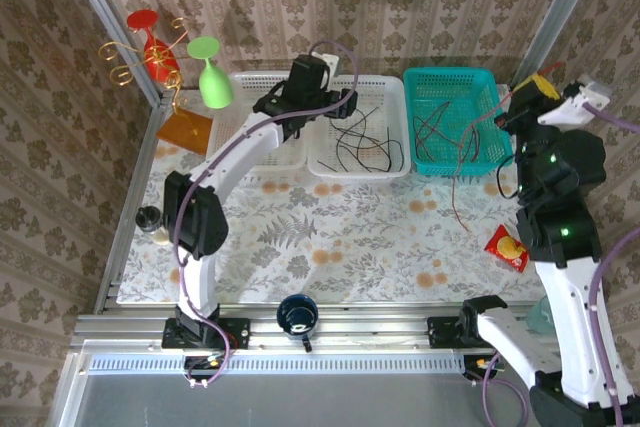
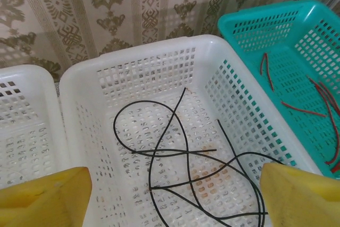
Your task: Untangle the cables
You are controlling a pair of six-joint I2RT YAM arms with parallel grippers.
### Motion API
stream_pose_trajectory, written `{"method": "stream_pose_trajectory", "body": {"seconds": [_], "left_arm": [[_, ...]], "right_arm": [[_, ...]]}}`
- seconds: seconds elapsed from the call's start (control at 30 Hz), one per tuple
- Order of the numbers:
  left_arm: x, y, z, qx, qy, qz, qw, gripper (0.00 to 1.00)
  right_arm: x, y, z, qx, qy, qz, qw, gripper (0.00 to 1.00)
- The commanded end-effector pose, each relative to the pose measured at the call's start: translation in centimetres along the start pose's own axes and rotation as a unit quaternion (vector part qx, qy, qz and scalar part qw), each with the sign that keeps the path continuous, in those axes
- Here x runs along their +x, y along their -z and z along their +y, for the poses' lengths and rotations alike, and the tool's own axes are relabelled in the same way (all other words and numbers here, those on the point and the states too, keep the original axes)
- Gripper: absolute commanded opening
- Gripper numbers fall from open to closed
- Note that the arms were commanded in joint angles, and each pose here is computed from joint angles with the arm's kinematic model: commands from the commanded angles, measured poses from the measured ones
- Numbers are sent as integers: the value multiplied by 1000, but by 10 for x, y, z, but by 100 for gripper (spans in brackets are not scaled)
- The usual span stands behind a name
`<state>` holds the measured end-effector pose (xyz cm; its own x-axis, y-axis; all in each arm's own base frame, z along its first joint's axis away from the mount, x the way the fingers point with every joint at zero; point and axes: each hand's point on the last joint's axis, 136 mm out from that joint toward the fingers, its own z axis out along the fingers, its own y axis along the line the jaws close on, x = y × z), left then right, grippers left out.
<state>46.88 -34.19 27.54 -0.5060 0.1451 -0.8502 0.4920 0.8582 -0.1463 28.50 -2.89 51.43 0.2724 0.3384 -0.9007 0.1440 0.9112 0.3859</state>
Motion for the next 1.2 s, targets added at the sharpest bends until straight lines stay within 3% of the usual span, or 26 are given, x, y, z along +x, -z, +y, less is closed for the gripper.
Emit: {"method": "stream_pose_trajectory", "body": {"seconds": [0.0,0.37,0.5,0.7,0.9,1.03,1.17], "left_arm": [[4,15,-10,22,-1,-5,1000,84],[53,59,-3,12,11,7,1000,84],[72,74,2,8,21,14,1000,84],[79,91,10,-6,26,3,1000,84],[80,101,11,-8,21,3,1000,84],[84,103,11,-9,24,3,1000,84],[85,105,5,2,33,0,999,84]], "right_arm": [[-50,-9,22,-27,18,-73,997,0],[-137,-61,73,-50,64,-192,978,0],[-143,-89,89,-57,88,-207,973,0],[-114,-142,93,-70,120,-211,968,0],[-63,-186,80,-51,152,-165,973,0],[21,-206,47,11,170,-64,983,0],[135,-209,3,63,181,39,981,0]]}}
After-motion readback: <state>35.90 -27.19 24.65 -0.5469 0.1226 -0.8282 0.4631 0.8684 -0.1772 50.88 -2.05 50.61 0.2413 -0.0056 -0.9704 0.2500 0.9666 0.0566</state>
